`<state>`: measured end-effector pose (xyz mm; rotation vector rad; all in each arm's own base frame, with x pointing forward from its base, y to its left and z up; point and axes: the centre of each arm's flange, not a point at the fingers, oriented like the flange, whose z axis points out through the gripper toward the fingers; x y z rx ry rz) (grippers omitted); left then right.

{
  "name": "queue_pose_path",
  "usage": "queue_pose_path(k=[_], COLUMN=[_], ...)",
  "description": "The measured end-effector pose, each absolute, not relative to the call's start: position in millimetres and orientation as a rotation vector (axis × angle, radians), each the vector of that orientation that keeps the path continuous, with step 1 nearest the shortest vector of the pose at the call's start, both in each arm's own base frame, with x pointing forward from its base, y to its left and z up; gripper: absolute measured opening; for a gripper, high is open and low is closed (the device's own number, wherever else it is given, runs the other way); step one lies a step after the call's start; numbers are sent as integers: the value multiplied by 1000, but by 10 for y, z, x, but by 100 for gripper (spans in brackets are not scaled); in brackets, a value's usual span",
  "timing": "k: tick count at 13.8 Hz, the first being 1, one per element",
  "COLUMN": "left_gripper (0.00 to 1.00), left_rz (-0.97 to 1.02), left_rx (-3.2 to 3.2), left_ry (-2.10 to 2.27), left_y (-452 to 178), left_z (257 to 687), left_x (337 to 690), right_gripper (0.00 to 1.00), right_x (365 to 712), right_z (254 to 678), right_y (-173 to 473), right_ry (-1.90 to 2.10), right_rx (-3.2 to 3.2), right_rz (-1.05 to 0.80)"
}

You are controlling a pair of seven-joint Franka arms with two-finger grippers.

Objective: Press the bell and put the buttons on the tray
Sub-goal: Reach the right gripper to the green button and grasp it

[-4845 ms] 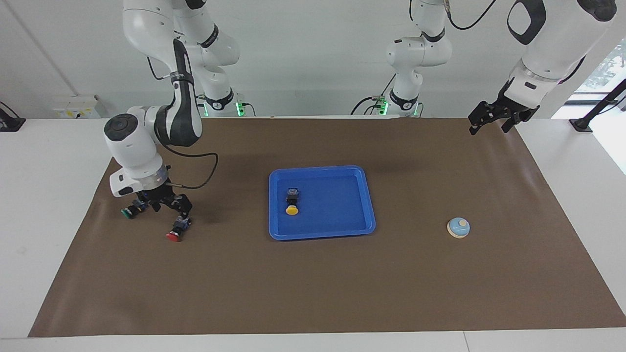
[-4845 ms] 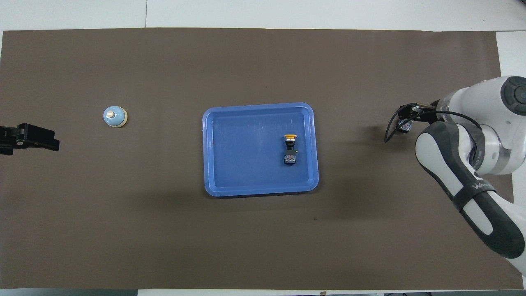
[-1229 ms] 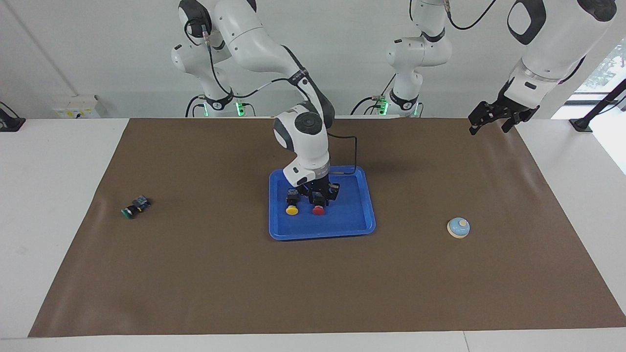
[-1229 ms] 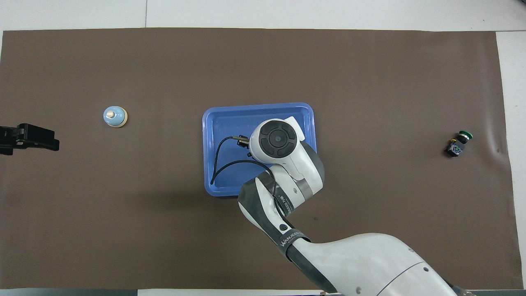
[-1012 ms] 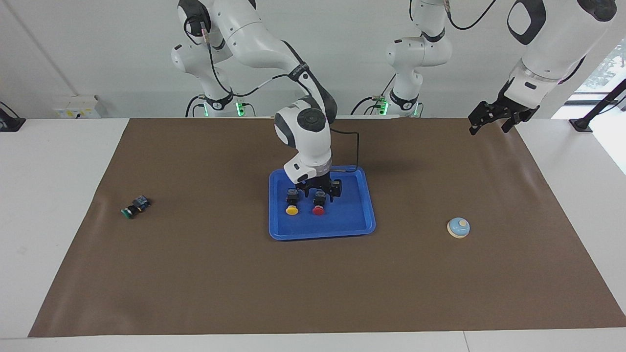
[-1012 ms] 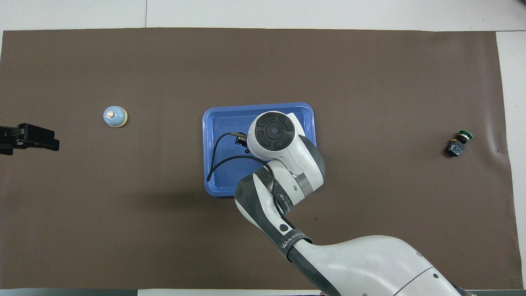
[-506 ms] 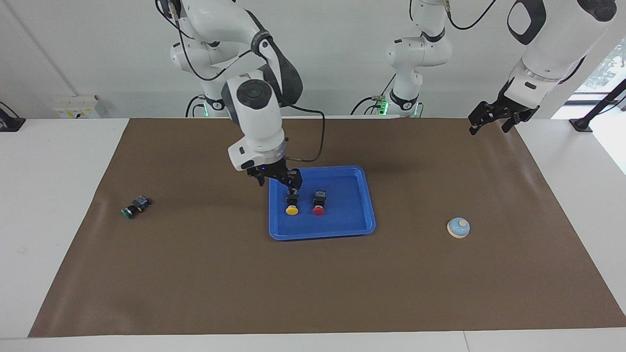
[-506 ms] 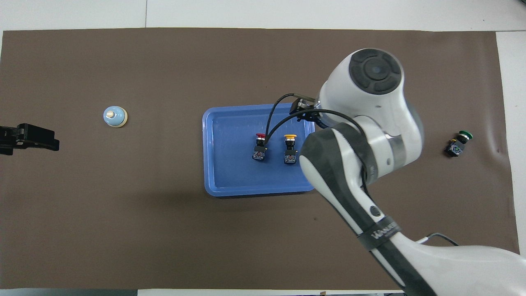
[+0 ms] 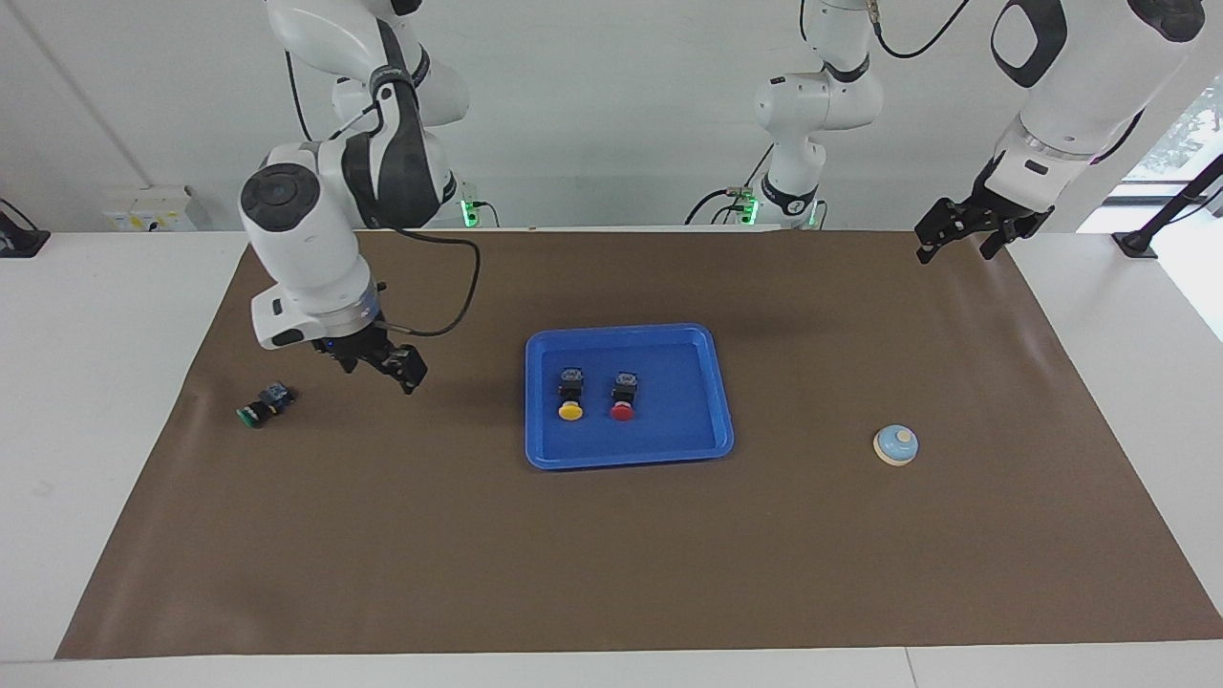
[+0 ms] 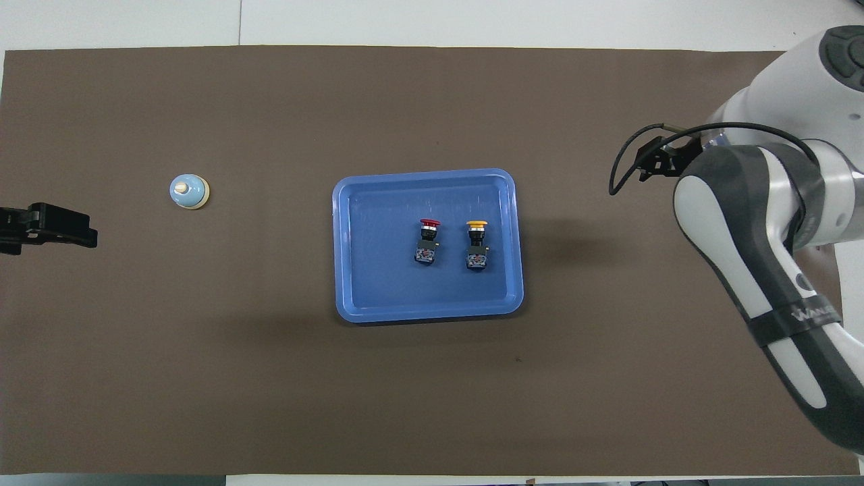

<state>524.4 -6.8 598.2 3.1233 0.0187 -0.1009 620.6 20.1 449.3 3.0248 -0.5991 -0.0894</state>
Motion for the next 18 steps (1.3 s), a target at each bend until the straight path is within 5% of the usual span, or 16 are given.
queue_pose_path(k=[7,18], left_gripper=[100,100], left_rz=[-101,-101], left_rx=[3123,3123], left_ry=[19,19], left_y=[-68,-68], left_z=[5982,5982], left_x=[5244,5244], right_gripper=[100,100], right_x=[5824,5410], right_z=[3843,3032], right_y=[-1254,-1712], right_ry=[-670,-798], right_rx=[3000,2973], right_rz=[62,159])
